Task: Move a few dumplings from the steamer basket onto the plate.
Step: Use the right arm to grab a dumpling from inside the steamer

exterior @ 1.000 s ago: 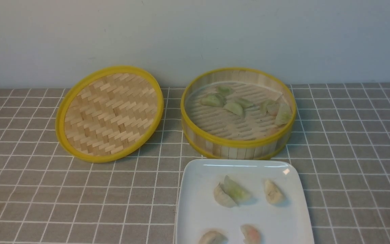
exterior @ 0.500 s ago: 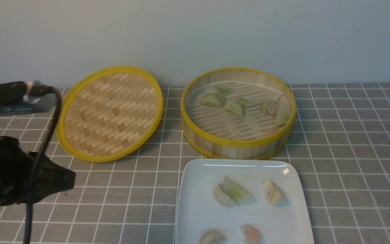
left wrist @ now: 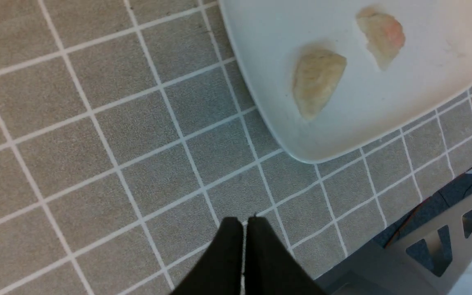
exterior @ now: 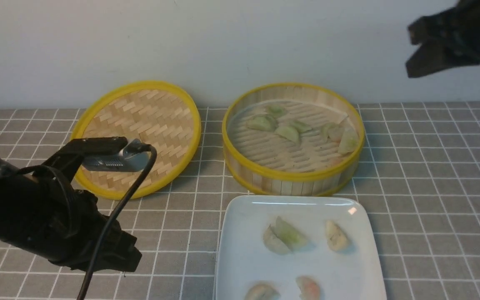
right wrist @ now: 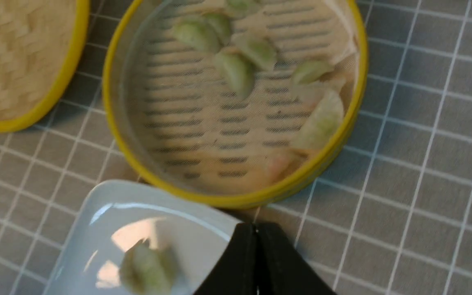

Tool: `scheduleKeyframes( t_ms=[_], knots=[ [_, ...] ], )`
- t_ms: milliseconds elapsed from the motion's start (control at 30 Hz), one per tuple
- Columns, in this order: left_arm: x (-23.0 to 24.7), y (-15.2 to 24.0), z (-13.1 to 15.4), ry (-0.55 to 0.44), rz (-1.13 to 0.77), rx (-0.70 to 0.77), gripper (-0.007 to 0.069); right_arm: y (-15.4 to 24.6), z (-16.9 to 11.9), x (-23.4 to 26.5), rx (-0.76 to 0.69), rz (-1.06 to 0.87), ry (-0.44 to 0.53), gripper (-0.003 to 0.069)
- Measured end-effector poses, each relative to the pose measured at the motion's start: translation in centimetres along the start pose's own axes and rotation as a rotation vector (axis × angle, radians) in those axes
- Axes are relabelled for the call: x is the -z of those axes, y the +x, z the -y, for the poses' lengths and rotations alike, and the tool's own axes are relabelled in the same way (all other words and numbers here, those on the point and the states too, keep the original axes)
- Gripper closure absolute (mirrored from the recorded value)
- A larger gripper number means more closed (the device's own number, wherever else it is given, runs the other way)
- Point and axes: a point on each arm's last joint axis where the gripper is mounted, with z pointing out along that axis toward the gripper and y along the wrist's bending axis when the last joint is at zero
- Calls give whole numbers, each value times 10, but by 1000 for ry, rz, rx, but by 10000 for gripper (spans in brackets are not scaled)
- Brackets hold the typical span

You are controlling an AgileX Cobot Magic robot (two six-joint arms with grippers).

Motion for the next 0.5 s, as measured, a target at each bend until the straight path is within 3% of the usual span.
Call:
scheduleKeyframes(
  t_ms=[100, 300, 433, 500],
  knots=[
    [6, 4, 6, 8, 7, -11, 630, -20, -7, -35, 37, -22, 70, 669],
    [26, 16, 19, 13, 50, -23, 630, -36, -5, -109, 31, -91, 105, 659],
    [40, 23, 26, 3, 102, -39, 630, -35, 1, -148, 39, -143, 108, 606],
    [48, 28, 31, 0, 136, -53, 630, -33, 4, -170, 58, -172, 108, 547]
  ],
)
